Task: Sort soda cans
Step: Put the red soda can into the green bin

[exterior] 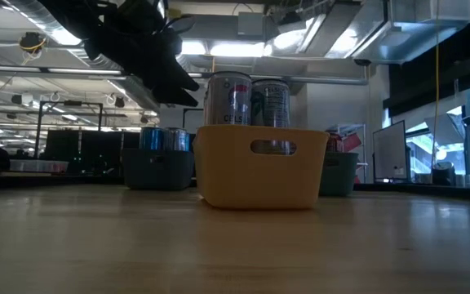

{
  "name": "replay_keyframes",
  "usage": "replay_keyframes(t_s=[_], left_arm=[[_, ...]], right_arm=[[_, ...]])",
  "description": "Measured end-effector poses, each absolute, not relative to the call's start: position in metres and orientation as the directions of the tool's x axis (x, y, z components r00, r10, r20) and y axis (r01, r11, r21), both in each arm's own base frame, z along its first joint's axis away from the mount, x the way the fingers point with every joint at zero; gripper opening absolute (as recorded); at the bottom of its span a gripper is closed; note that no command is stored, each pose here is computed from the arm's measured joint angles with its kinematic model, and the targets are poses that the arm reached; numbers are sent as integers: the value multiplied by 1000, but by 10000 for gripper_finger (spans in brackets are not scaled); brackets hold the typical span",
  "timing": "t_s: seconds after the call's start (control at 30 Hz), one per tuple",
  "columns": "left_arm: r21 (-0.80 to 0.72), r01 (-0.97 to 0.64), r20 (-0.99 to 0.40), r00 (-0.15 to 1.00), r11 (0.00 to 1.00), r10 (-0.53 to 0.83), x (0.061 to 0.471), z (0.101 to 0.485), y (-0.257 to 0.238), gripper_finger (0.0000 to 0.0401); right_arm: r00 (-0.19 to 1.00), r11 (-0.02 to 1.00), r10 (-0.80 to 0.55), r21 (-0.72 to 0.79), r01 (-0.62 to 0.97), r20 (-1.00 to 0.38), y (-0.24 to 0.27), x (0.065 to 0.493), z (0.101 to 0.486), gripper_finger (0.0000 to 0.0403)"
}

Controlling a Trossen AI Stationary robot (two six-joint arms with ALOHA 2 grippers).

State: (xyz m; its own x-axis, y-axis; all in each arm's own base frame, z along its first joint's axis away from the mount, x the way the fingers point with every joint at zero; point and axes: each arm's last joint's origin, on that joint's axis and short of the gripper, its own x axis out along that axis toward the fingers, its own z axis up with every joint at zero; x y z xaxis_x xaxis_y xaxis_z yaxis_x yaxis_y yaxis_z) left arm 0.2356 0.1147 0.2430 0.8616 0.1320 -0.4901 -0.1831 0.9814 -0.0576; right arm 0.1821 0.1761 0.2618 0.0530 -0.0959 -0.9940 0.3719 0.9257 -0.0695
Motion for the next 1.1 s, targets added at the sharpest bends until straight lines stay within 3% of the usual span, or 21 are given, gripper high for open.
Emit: replay_keyframes(t_s=[0.53,0.77,1.1], left_arm=[[-189,-271,-486,861,944,150,238,244,112,370],[-150,-355,-497,834,923,240,237,243,115,370],[-149,-343,-505,833,928,227,238,243,111,370]], right_arm=[[129,832,-424,-330,445,-896,44,250,293,281],[218,823,-462,-323,467,-860,-5,272,296,281],[283,811,-497,-323,488,-820,-58,282,296,281]])
